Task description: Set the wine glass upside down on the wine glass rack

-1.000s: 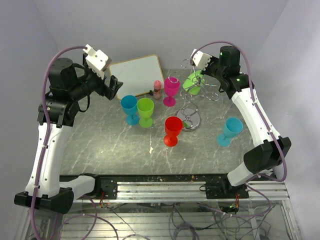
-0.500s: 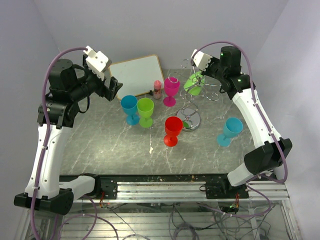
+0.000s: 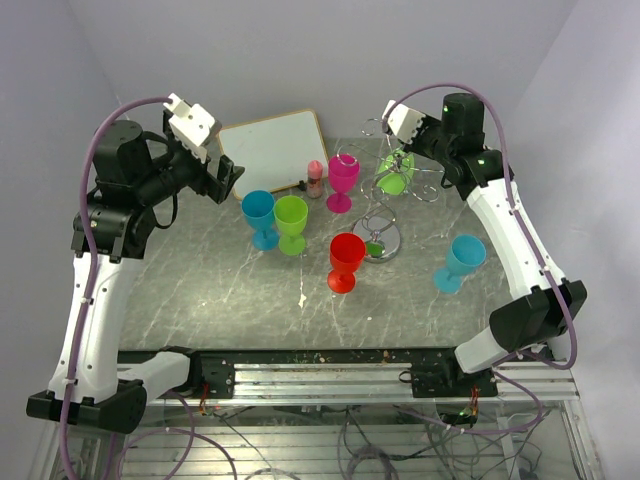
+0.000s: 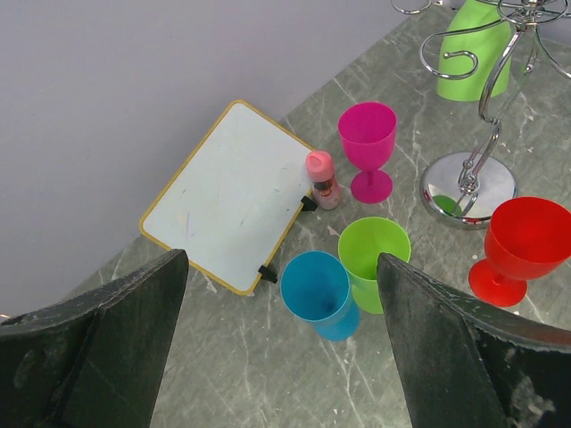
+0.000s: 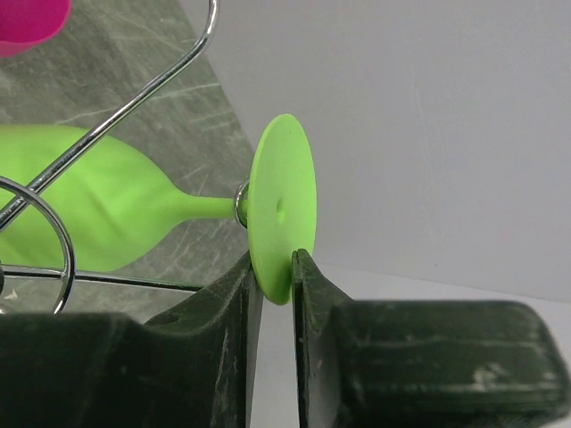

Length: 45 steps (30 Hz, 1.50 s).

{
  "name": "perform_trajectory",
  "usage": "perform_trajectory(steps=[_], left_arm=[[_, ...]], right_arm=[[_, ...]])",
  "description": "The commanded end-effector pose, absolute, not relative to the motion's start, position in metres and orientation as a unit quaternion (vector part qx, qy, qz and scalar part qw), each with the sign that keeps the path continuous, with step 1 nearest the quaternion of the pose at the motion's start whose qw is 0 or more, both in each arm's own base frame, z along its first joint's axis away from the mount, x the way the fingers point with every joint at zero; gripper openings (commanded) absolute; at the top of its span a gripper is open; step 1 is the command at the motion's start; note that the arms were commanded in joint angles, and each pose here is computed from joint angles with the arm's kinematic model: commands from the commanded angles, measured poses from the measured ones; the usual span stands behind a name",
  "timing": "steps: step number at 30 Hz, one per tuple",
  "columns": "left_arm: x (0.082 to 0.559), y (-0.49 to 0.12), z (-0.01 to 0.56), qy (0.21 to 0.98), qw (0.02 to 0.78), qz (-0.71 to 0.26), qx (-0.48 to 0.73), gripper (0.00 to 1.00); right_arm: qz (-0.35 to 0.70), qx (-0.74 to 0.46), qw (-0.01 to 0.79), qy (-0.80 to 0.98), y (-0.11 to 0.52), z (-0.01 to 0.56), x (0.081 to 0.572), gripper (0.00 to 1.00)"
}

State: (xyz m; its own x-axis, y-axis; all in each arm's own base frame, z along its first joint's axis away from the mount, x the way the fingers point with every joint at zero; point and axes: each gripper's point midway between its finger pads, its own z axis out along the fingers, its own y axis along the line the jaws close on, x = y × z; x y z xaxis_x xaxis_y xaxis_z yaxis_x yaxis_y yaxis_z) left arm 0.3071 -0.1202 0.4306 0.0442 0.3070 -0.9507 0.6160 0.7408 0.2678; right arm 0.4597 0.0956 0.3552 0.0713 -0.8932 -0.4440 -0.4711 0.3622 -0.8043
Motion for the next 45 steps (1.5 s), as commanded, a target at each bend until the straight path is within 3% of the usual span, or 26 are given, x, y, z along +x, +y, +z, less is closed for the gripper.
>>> perform_trajectory(steps=[1, 32, 45], left_arm=[[0.302, -0.119, 0.432, 0.674, 0.641, -0.120, 0.348, 0.97], [0.308, -0.118, 0.425, 0.679, 0.635, -0.114, 0.350, 0.98], [0.319, -0.113, 0.408, 0.699, 0.626, -0.106, 0.330, 1.00]], right_arm=[[-0.199, -0.518, 0.532, 0.639, 0.100, 0.375, 0.450, 0.19], [-0.186, -0.514, 0.532, 0.647, 0.097, 0.376, 0.430, 0.22], [-0.182, -0.449, 0.568, 0.666, 0.083, 0.404, 0.406, 0.32]])
